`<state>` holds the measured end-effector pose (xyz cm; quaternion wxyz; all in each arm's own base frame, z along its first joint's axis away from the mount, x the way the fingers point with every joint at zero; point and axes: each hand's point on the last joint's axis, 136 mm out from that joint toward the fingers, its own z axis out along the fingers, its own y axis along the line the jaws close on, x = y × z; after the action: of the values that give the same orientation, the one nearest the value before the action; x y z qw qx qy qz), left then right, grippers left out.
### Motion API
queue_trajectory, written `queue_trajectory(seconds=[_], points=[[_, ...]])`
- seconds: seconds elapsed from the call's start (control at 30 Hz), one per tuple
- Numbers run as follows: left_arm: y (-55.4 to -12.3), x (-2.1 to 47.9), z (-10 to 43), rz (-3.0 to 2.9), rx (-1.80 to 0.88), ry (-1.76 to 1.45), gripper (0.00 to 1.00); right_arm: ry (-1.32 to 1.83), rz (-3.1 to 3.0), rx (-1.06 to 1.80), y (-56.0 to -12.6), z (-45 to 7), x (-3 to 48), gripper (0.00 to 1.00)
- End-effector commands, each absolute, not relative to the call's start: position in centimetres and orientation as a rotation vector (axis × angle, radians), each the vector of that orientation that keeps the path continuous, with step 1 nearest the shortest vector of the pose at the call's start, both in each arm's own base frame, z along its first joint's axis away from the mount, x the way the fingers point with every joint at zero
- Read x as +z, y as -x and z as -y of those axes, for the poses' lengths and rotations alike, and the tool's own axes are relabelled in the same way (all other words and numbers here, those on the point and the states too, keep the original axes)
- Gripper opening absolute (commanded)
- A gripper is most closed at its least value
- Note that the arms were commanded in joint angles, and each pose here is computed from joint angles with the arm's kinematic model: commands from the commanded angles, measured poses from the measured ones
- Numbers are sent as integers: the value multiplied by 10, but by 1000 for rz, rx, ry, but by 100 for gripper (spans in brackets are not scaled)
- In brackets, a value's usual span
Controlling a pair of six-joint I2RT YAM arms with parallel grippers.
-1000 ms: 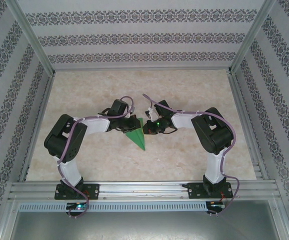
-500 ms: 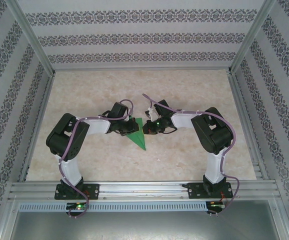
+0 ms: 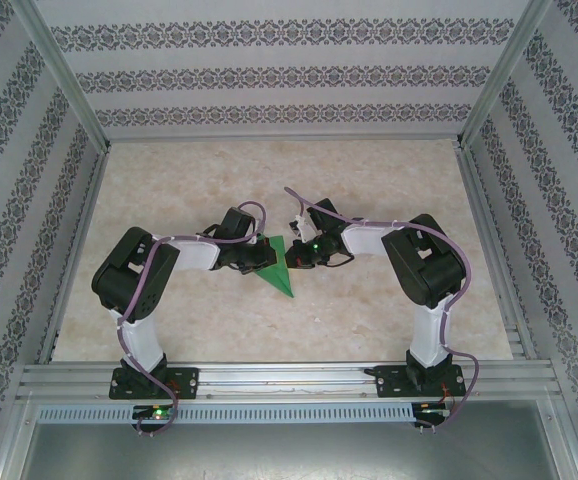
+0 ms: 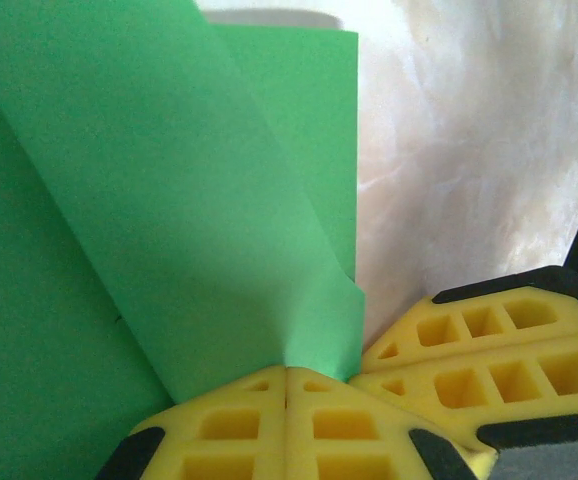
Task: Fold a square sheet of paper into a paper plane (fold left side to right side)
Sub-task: Fourth fold the wing at the center of the table.
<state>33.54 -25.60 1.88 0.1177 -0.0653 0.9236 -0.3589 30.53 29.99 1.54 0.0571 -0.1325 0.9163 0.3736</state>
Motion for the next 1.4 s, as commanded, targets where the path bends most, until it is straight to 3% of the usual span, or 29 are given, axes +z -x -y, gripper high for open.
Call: queue_trajectory(seconds=[0.0,0.33,0.5,0.83,1.37], points=[[-326,-6,243,-2763,-969,253,0,413,-2881,1042,-291,-292,-13,2],[-324,-9,240,-2773,-949,257,0,409,-2696,1211,-314,-298,50,29],[-324,-9,240,-2773,-950,257,0,387,-2685,1222,-306,-287,61,33],[-324,-8,240,-2772,-947,250,0,403,-2702,1511,-250,-302,71,0],[-324,-8,240,-2777,-943,251,0,419,-2802,1482,-231,-308,44,0]])
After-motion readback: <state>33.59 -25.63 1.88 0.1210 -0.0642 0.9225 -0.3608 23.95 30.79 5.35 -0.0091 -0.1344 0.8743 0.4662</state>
